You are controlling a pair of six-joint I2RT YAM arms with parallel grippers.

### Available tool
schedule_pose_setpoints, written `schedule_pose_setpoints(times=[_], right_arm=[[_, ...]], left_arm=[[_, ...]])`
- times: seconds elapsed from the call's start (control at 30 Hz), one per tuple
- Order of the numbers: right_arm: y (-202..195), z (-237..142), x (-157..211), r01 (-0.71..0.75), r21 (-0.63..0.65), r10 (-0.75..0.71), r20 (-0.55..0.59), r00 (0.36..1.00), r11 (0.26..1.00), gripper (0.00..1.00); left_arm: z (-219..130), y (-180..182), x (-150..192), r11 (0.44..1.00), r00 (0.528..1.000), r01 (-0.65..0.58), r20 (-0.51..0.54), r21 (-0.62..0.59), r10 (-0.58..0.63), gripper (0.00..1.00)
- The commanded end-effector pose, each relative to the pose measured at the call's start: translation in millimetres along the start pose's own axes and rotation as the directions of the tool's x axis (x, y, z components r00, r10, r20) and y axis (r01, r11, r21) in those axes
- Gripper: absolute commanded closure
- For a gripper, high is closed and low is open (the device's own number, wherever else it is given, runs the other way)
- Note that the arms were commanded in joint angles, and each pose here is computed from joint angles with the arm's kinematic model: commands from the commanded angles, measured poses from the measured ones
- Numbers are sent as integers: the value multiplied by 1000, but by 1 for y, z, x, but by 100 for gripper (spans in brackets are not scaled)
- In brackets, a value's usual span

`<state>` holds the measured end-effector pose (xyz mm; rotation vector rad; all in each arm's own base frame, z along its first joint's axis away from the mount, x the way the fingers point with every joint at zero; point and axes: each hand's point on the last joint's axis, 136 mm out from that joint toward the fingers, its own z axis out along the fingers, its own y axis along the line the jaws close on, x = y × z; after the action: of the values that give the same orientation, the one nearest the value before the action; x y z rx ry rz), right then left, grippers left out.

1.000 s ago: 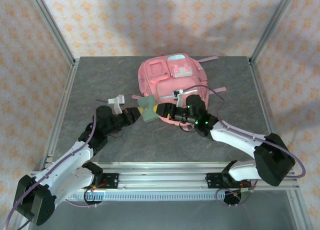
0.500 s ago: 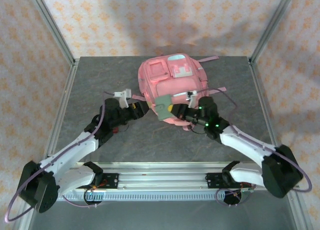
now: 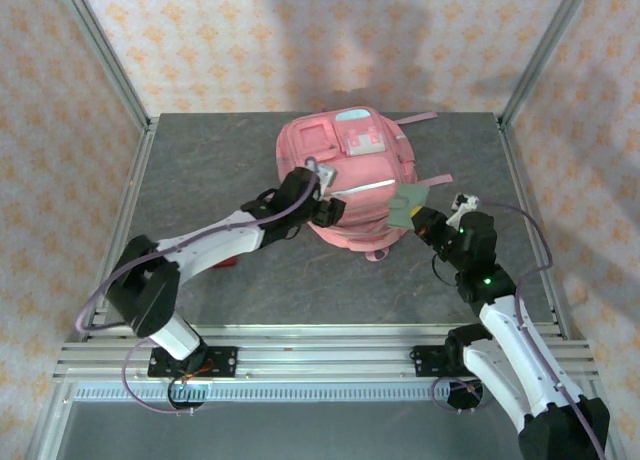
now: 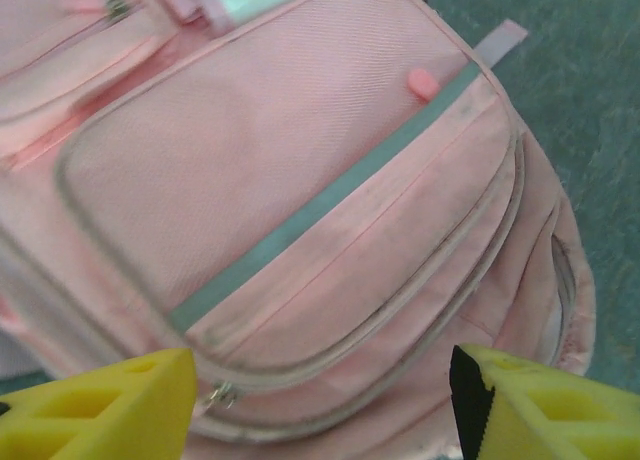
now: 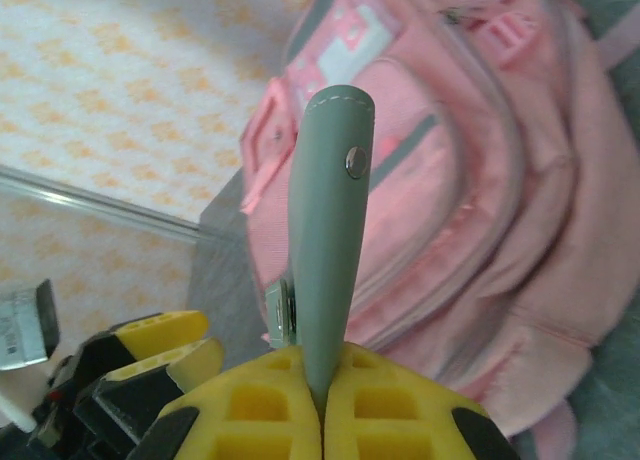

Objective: Pack the student bag

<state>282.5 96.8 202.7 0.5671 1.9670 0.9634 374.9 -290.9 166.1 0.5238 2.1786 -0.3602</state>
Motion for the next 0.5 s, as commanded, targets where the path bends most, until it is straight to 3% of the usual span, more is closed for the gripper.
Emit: schedule_pose_setpoints(times=[0.0, 0.23, 0.47], right_arm=[[-12, -2, -2, -9, 41, 9, 10, 1000, 999, 100], [-13, -2, -6, -15, 30, 14, 11, 1000, 999, 100], [-17, 1, -2, -24, 32, 24, 0, 1000, 999, 100]], left_arm=[[14, 0, 4, 965, 968, -249, -62, -83, 244, 30], [55, -9, 6, 907, 915, -397, -135, -139, 380, 29], [85, -2, 20, 862, 877, -471, -204, -187, 435, 30]])
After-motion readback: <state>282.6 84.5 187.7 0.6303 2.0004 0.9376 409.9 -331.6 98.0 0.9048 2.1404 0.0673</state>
